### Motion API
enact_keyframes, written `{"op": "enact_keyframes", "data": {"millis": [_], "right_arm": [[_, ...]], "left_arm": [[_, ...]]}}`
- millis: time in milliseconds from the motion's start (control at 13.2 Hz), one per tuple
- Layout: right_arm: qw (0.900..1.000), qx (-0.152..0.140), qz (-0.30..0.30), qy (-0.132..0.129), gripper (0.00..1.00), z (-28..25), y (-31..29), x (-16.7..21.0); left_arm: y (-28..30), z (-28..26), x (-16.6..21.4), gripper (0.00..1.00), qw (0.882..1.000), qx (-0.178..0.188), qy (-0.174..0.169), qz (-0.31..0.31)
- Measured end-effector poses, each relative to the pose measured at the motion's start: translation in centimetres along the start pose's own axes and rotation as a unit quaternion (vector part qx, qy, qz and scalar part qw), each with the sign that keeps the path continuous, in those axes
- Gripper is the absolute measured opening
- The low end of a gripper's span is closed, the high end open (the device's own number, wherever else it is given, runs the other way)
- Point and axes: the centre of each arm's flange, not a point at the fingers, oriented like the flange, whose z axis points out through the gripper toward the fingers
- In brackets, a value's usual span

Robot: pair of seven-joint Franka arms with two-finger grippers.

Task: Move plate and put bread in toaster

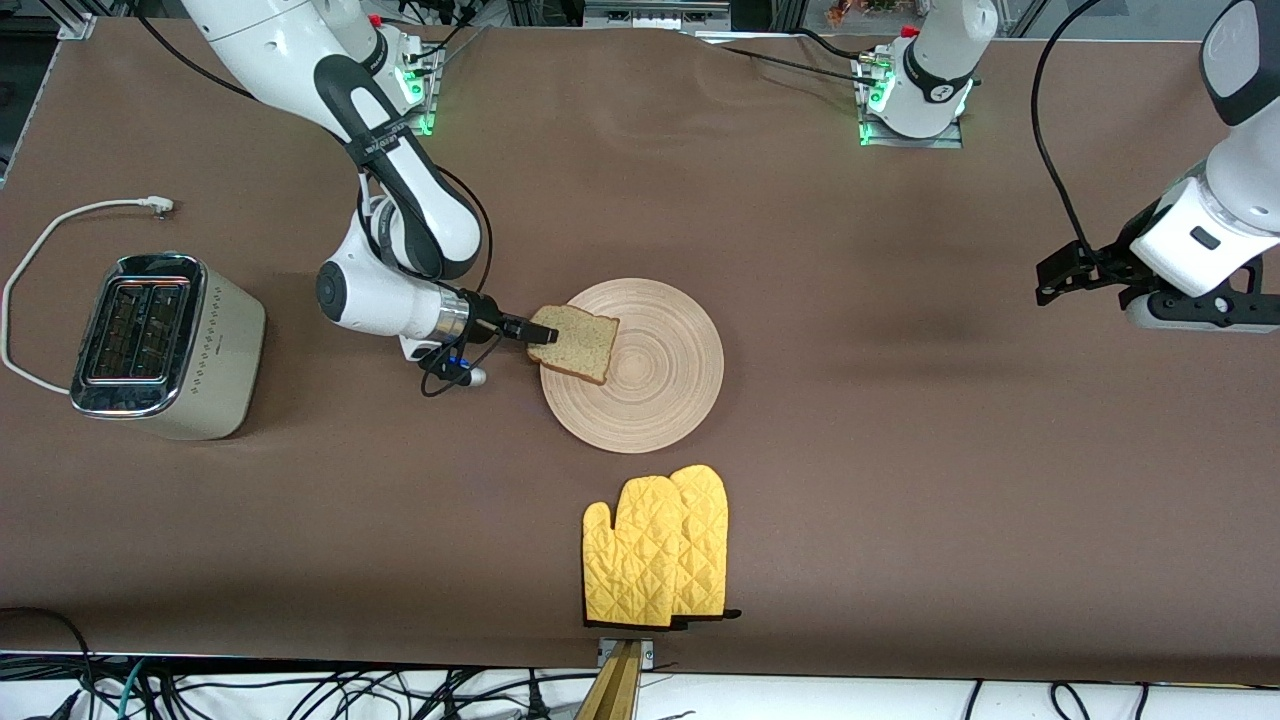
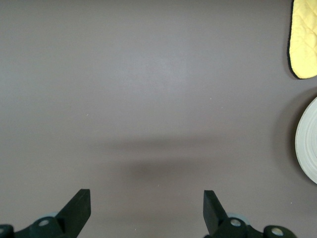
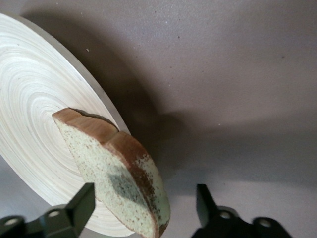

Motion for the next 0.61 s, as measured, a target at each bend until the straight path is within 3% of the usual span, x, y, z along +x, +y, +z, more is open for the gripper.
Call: {"op": "enact_keyframes", "data": {"millis": [380,608], "right_arm": [[1.0,0.002,-0.008,0.002,0.27,-0.07,-0.38,-0.01],[1.0,0.004,-0.013,0.002,0.16,-0.12,-0.62,-0.05]], "left_arm": [[0.14,0.27,0.08,1.0,1.0,0.0,-0.001,0.001],[0.15,0.3,0.17,1.0,1.0,0.0,0.001,0.001]]}}
